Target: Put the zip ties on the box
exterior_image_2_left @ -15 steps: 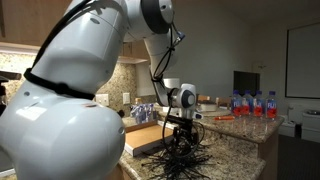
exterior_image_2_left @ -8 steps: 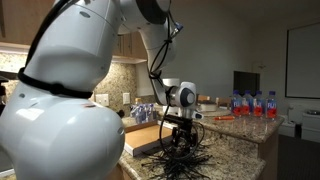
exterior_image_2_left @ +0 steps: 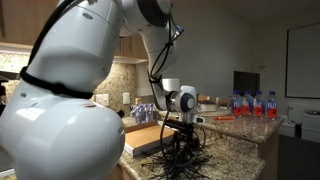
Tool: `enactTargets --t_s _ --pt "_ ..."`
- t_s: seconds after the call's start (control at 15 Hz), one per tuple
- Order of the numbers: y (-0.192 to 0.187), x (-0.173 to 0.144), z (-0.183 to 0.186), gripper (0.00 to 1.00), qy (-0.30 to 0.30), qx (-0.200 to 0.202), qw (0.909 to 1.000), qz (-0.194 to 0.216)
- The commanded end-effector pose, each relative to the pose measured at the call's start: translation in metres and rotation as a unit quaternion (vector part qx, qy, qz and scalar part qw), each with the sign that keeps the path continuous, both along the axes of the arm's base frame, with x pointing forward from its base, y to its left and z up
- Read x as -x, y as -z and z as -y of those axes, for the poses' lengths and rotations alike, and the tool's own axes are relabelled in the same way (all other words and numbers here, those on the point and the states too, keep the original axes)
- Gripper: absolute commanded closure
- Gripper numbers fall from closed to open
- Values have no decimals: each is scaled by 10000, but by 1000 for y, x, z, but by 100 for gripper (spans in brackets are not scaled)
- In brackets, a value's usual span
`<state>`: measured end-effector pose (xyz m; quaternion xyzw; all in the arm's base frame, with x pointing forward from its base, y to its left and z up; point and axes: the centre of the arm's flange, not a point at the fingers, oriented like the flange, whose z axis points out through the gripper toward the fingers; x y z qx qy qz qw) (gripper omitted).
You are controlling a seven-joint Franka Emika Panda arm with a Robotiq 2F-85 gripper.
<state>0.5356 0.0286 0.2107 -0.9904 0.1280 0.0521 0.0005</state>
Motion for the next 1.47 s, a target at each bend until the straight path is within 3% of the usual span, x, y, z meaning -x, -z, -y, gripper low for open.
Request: enactTargets --t_s 0.0,0.07,0.13,0.8,0.87,1.0,1.4 --pt "11 1 -5 0 53 148 9998 122" --pt "11 0 -7 10 41 156 9998 89" --pt "11 0 -7 26 50 190 9998 97" --pt "9 -2 -10 90 171 393 9991 61" --pt "8 -2 -10 48 209 405 9989 80" --pt "6 -2 -10 50 233 407 9989 97" --pt "-17 9 -14 14 91 287 9994 196"
